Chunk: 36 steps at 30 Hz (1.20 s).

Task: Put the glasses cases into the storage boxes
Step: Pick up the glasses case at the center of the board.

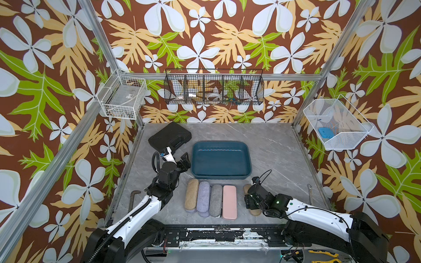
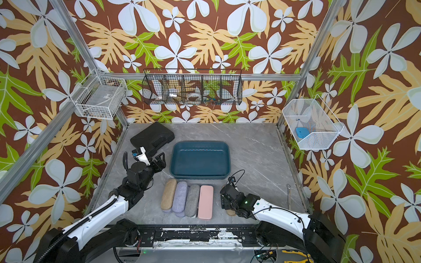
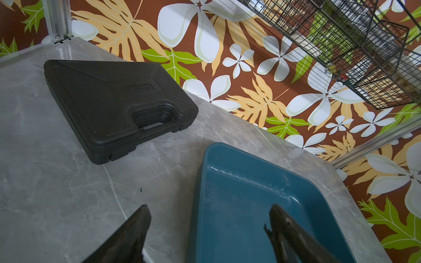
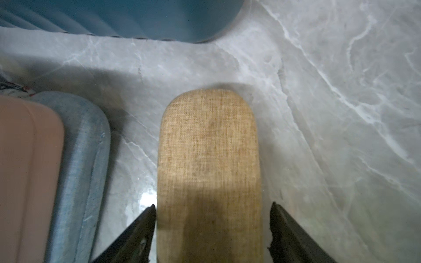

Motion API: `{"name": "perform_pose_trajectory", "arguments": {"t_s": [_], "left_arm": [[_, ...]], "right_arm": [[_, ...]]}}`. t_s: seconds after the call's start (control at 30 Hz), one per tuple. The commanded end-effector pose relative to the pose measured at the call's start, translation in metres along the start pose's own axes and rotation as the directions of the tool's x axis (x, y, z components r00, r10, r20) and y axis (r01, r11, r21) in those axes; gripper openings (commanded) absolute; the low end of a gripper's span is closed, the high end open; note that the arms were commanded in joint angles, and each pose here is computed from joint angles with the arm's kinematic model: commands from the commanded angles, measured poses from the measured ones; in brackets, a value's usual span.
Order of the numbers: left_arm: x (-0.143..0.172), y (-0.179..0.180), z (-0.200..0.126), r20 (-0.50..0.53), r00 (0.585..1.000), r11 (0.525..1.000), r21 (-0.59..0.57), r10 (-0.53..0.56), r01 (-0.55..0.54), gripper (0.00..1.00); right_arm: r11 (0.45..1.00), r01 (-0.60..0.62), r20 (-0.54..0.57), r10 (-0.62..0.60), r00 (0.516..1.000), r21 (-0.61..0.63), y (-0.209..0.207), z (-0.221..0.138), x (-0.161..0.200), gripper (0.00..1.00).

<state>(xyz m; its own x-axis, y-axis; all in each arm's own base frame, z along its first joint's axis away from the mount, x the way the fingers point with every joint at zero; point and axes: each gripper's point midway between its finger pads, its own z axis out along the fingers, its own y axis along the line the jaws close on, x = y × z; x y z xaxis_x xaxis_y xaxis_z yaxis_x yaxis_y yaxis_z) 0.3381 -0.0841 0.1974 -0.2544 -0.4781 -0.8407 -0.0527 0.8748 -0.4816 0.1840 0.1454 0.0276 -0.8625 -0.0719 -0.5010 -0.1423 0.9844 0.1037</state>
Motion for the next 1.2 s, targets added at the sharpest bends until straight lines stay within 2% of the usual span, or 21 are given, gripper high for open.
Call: {"name": "perform_pose_trajectory", "arguments": {"t_s": [0.0, 0.23, 0.37, 0.8, 0.97, 1.17], "left_arm": [[-0.005, -0.002, 0.000, 0.022, 1.000, 1.000, 0.005, -0.009, 0.009, 0.83], [-0.004, 0.000, 0.001, 0.021, 1.000, 1.000, -0.004, -0.005, 0.005, 0.83], [-0.003, 0.000, 0.001, 0.019, 1.000, 1.000, -0.004, -0.005, 0.005, 0.83], [-0.004, 0.001, 0.001, 0.020, 1.000, 1.000, -0.008, -0.005, 0.006, 0.83], [-0.006, 0.002, 0.000, 0.028, 1.000, 1.000, -0.017, -0.001, 0.001, 0.84], [-0.005, 0.006, -0.004, 0.035, 0.999, 1.000, -0.024, -0.011, 0.011, 0.83]], "right_arm": [[1.000, 0.012, 0.001, -0.012, 1.000, -0.004, 0.001, 0.001, 0.000, 0.68], [1.000, 0.014, -0.011, -0.013, 1.000, 0.010, -0.003, 0.004, 0.005, 0.68], [1.000, 0.008, -0.018, -0.007, 1.000, 0.017, -0.005, 0.005, 0.008, 0.60], [0.996, -0.043, 0.056, 0.039, 0.998, 0.073, -0.022, -0.021, -0.006, 0.59], [0.996, -0.037, 0.152, 0.023, 0.988, 0.087, -0.022, -0.054, -0.040, 0.59], [0.999, -0.024, 0.282, 0.014, 0.959, 0.032, 0.004, -0.080, -0.094, 0.59]]}}
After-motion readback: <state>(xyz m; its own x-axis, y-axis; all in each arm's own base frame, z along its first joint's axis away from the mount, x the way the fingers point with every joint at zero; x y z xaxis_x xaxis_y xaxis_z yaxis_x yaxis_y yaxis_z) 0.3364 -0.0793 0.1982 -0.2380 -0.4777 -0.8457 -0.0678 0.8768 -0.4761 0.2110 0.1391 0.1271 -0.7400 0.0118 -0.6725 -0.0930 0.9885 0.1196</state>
